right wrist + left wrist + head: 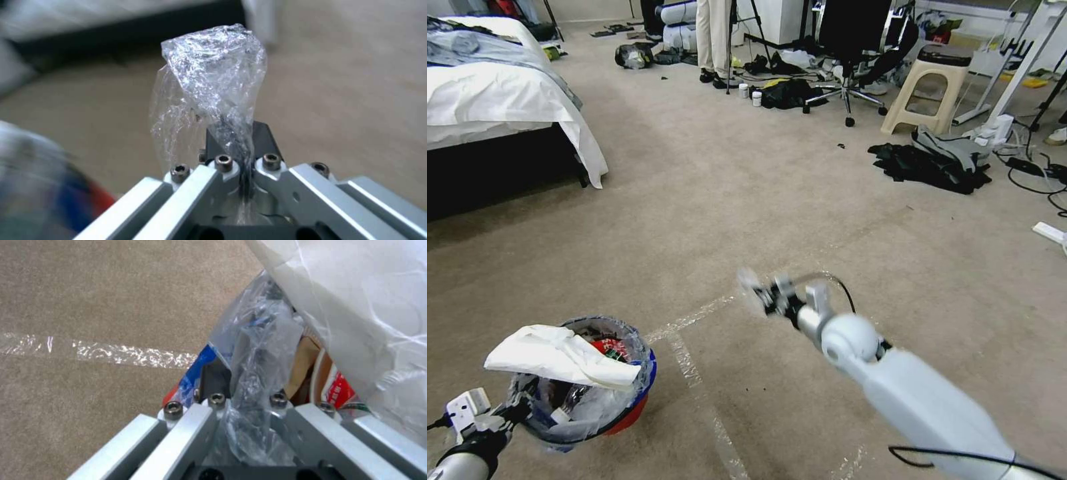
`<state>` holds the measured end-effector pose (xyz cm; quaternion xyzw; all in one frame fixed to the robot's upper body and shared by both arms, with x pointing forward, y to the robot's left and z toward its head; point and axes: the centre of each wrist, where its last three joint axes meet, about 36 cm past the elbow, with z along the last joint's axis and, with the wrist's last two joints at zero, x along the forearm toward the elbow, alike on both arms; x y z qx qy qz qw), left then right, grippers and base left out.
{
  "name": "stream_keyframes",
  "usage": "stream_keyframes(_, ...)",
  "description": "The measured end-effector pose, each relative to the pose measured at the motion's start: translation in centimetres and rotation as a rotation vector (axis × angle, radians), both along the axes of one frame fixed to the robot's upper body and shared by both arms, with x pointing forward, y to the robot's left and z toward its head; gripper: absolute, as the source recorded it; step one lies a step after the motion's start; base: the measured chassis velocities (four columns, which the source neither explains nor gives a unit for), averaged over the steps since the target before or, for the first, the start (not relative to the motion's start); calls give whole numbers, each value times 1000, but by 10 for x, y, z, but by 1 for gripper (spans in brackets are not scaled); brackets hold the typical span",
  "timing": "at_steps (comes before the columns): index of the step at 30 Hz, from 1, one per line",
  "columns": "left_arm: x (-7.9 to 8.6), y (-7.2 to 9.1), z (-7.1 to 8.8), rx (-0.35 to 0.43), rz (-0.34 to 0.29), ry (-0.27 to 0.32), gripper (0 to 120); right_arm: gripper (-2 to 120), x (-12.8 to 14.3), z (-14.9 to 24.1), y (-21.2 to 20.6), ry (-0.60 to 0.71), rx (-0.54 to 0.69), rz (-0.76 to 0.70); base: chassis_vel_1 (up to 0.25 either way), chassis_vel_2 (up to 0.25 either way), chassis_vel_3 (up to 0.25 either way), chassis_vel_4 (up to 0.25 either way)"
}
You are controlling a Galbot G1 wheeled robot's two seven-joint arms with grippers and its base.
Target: Pick up the trash bin and place the garbage on the floor into it.
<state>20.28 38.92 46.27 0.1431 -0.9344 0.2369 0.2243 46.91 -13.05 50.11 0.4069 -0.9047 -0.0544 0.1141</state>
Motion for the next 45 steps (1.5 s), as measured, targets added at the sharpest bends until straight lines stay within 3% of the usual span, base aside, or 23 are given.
stream_keyframes(2, 0, -1, 1, 2, 1, 0, 1, 0, -15, 39, 34, 5, 81, 135, 0, 0, 0, 0)
stream_keyframes(7, 0, -2, 1, 3, 3, 0, 1, 0, -34, 70, 82, 47, 110, 272, 0, 0, 0, 0)
stream_keyframes(12, 0, -2, 1, 2, 5, -2, 1, 0, -53, 92, 119, 112, 79, 364, 0, 0, 0, 0)
stream_keyframes(16, 2, -1, 0, 0, 10, -5, 1, 0, -75, 105, 147, 160, -19, 415, 0, 0, 0, 0)
stream_keyframes(20, 3, 1, -1, -3, 15, -6, 1, 0, -86, 98, 159, 203, -123, 402, 0, 0, 0, 0)
stream_keyframes(26, 5, 3, -3, -8, 16, -6, 1, 0, -79, 69, 171, 249, -199, 365, 0, 0, 0, 0)
stream_keyframes(45, 5, 5, -5, -14, 17, -2, 1, 0, -78, 30, 196, 272, -273, 355, 0, 0, 0, 0)
